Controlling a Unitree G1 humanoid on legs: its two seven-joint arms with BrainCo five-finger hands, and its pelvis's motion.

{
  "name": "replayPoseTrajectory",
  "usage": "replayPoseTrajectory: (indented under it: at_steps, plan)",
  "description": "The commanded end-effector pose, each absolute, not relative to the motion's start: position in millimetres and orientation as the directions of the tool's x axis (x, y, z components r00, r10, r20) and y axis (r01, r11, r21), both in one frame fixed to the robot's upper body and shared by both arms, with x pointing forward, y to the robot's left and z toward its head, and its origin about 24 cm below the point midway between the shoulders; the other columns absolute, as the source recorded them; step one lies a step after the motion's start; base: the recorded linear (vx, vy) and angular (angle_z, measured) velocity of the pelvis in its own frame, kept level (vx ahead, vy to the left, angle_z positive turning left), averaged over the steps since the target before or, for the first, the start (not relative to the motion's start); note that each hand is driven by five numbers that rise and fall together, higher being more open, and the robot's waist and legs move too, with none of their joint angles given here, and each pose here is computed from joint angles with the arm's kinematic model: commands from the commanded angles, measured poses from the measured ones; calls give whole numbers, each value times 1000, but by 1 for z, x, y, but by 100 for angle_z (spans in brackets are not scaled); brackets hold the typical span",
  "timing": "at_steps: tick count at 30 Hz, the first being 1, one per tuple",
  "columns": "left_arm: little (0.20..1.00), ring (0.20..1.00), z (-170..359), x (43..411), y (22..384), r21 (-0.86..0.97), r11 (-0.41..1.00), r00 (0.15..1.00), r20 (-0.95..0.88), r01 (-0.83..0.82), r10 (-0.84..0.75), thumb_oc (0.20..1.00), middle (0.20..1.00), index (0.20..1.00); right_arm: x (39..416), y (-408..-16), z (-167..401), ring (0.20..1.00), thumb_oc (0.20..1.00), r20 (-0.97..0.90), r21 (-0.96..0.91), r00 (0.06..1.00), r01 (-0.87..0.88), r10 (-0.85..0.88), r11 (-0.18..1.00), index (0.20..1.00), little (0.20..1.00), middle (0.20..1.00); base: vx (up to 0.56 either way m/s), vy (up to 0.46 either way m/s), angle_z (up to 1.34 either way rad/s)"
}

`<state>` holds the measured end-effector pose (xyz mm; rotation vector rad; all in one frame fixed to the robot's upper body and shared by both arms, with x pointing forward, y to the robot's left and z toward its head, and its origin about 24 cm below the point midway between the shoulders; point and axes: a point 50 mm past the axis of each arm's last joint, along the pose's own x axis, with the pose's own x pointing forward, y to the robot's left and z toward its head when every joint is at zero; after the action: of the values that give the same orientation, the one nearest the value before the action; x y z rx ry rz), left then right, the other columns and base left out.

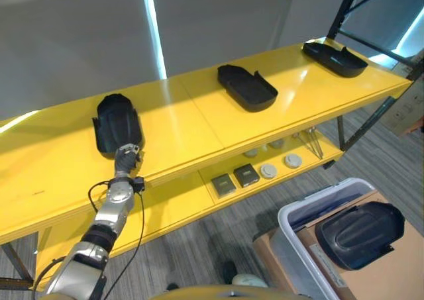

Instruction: Move parts from the plastic box to the shelf.

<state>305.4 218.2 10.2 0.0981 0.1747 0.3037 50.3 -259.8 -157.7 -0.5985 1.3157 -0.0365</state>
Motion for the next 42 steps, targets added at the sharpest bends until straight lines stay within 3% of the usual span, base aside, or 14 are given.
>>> replayPoseTrajectory:
  at_steps: [1,8,9,10,11,12,22,25,27,29,31,36,42]
  plan:
    - [200,200,20,320,229,128,924,917,-133,-359,375,200,200,200,49,-269,-155,1000,1000,-891,-448,271,-382,-365,808,1000,1000,1000,0,0,0]
    - [200,200,27,322,223,105,945,943,-96,-310,320,200,200,200,50,-268,-155,1000,1000,-889,-449,276,-376,-365,811,1000,1000,1000,0,0,0]
    - [435,435,30,322,219,94,954,953,-79,-285,293,435,435,435,51,-267,-156,1000,1000,-890,-447,275,-371,-363,814,1000,1000,1000,0,0,0]
    - [526,526,31,321,218,92,956,955,-73,-279,286,526,526,526,51,-267,-155,1000,1000,-890,-446,275,-370,-363,815,1000,1000,1000,0,0,0]
    - [956,956,32,321,216,90,959,959,-63,-269,275,956,956,956,51,-266,-156,1000,1000,-891,-445,274,-369,-362,816,1000,1000,1000,0,0,0]
    - [1000,1000,34,321,215,89,962,964,-50,-256,261,1000,1000,1000,51,-266,-156,1000,1000,-891,-445,274,-368,-361,817,1000,1000,1000,0,0,0]
    - [1000,1000,77,306,182,94,992,989,115,87,-97,1000,1000,1000,54,-266,-156,1000,1000,-887,-448,268,-297,-376,843,1000,1000,1000,-11,-5,1]
    - [1000,1000,70,291,171,114,964,967,59,241,-249,1000,1000,1000,56,-264,-156,1000,1000,-886,-447,264,-270,-381,853,1000,1000,1000,-49,-28,13]
    - [1000,1000,51,272,158,196,881,902,-62,431,-428,1000,1000,1000,60,-264,-156,1000,1000,-884,-447,264,-242,-385,861,1000,1000,1000,-102,-59,14]
    - [1000,1000,32,257,153,269,810,853,-172,521,-492,1000,1000,1000,62,-265,-155,1000,1000,-883,-449,263,-228,-389,864,1000,1000,1000,-91,-61,11]
    - [1000,1000,-3,238,158,287,773,815,-340,565,-470,1000,1000,1000,64,-266,-155,1000,1000,-880,-452,265,-216,-394,866,1000,1000,1000,-83,-67,26]
    - [1000,1000,-50,207,165,490,628,789,-479,604,-385,1000,1000,1000,74,-268,-154,1000,1000,-878,-458,255,-209,-404,864,1000,1000,1000,-89,-20,-12]
    - [1000,1000,-88,189,182,464,716,780,-599,521,-180,1000,1000,1000,86,-283,-148,1000,1000,-868,-481,248,-197,-431,855,1000,1000,1000,-142,104,-144]
